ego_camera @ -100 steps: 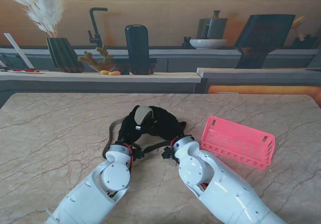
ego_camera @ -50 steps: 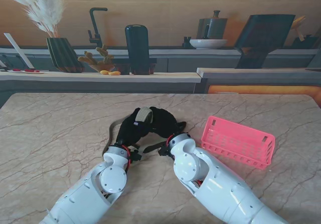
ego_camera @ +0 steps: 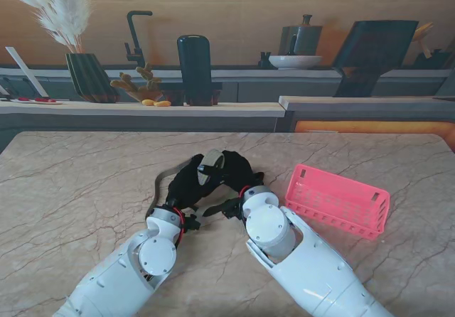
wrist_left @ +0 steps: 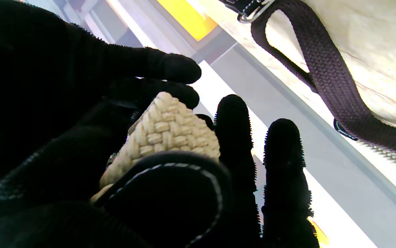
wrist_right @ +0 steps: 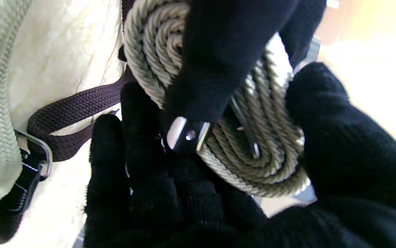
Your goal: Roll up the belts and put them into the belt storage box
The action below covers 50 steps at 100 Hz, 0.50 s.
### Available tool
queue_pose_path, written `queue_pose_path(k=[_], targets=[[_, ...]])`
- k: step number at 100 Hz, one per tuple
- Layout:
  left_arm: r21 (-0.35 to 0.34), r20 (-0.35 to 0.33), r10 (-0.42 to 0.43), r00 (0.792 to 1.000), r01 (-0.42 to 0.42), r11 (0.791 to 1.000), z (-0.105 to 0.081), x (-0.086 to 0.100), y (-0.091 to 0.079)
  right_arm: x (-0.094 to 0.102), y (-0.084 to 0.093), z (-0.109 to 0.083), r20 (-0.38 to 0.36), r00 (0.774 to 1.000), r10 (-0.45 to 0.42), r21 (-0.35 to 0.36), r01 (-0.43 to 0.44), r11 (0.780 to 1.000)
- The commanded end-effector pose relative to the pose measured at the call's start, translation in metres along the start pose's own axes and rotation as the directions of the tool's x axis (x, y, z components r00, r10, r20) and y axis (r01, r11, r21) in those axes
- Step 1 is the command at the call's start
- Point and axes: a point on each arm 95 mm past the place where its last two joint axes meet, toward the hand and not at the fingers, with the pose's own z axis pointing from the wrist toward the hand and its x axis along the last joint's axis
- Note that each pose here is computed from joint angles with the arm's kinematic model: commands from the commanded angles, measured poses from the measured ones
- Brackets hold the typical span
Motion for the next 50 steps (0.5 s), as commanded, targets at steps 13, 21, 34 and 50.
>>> queue_pose_path(k=[13, 21, 34, 50], targets=[[-0.03, -0.073, -0.028, 0.997, 0.026, 0.999, 0.005, 0.019, 0.005, 0.009, -0.012, -0.008, 0.006, 0.996, 0.094, -0.015, -0.094, 0.995], [-0.044, -0.086, -0.025, 0.996, 0.021, 0.999, 0.005, 0.019, 0.005, 0.009, -0.007, -0.009, 0.009, 0.994, 0.111, -0.041, -0.11, 0.993], [-0.058, -0.093, -0.029, 0.995, 0.024, 0.998, 0.004, 0.019, 0.005, 0.008, 0.002, -0.01, 0.003, 0.994, 0.11, -0.09, -0.109, 0.99], [-0.059, -0.091, -0.049, 0.995, 0.044, 0.997, 0.002, 0.019, 0.002, 0.01, 0.023, -0.015, -0.04, 0.997, 0.066, -0.162, -0.072, 0.984]])
